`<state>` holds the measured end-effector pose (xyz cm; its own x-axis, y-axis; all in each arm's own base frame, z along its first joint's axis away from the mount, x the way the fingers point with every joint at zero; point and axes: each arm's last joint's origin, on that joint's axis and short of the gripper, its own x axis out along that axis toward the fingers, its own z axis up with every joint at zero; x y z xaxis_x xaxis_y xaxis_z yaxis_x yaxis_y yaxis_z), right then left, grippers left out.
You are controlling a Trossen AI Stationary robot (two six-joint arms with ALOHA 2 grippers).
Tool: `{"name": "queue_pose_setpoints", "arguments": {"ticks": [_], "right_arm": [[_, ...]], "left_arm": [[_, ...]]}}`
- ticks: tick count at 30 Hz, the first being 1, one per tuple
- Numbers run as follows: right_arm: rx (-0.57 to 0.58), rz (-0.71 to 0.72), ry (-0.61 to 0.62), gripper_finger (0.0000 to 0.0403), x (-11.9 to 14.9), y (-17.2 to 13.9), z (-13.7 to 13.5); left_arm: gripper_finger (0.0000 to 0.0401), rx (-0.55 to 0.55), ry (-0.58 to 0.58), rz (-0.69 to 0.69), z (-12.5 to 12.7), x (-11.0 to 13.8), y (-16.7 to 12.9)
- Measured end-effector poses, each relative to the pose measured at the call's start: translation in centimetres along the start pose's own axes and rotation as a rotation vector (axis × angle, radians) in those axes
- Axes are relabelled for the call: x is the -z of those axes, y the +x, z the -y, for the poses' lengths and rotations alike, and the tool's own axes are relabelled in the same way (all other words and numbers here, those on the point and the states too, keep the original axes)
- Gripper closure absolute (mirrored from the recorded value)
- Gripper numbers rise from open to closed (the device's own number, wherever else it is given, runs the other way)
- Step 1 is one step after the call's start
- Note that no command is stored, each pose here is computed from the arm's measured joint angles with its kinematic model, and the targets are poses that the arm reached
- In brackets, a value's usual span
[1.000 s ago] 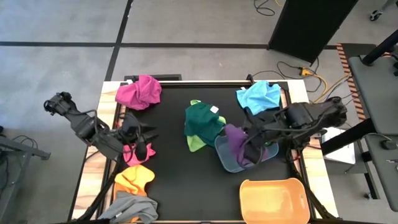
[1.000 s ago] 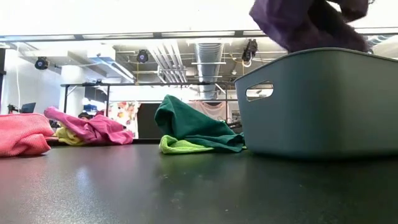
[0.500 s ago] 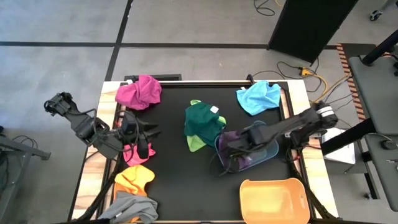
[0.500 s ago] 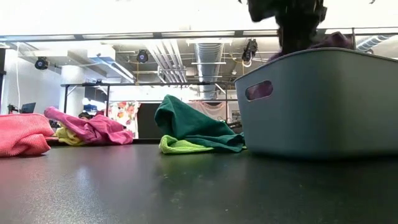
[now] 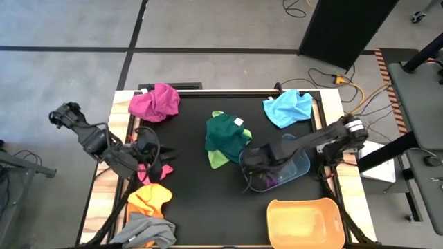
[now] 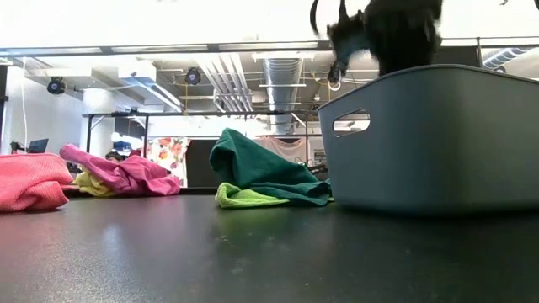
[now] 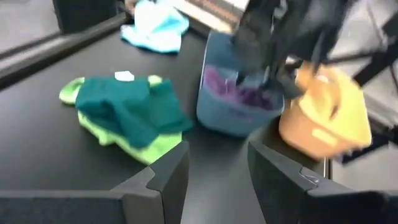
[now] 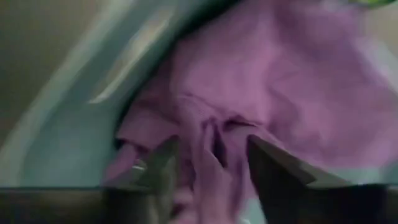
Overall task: Sort towels by color in basket
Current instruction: Put the dark green towel into the blue bin
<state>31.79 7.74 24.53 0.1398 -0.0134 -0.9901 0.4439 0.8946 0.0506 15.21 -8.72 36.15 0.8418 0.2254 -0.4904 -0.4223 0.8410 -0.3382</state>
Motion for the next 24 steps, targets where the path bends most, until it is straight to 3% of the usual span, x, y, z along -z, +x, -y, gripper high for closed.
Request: {"name": "queue_pose_setpoints", "arguments": {"ticks": [5, 10, 13, 17, 24], "right_arm": [[-0.059, 0.195, 0.007, 0.0131, -0.7, -6.6, 0.5], [-0.063, 0.578, 0.163, 0.0088, -4.2, -8.8, 1.1], [-0.099, 0.670, 0.272, 0.0076, -7.6, -7.1, 1.4], [-0.051, 0.680, 0.278, 0.0072, -11.4, -2.4, 2.1], [0.023, 0.707, 0.327, 0.0089, -15.3, 3.1, 4.2]], "left_arm": [[0.0252, -0.037, 0.053, -0.063, -1.6, 0.2, -0.9], [0.0252, -0.094, 0.110, -0.031, -2.9, 0.1, -1.6], [0.0252, -0.097, 0.141, -0.027, -3.4, -0.1, -1.9], [0.0252, -0.106, 0.190, -0.033, -4.1, 0.0, -2.2], [0.0252, -0.149, 0.231, -0.038, -5.3, 1.1, -2.0]]}}
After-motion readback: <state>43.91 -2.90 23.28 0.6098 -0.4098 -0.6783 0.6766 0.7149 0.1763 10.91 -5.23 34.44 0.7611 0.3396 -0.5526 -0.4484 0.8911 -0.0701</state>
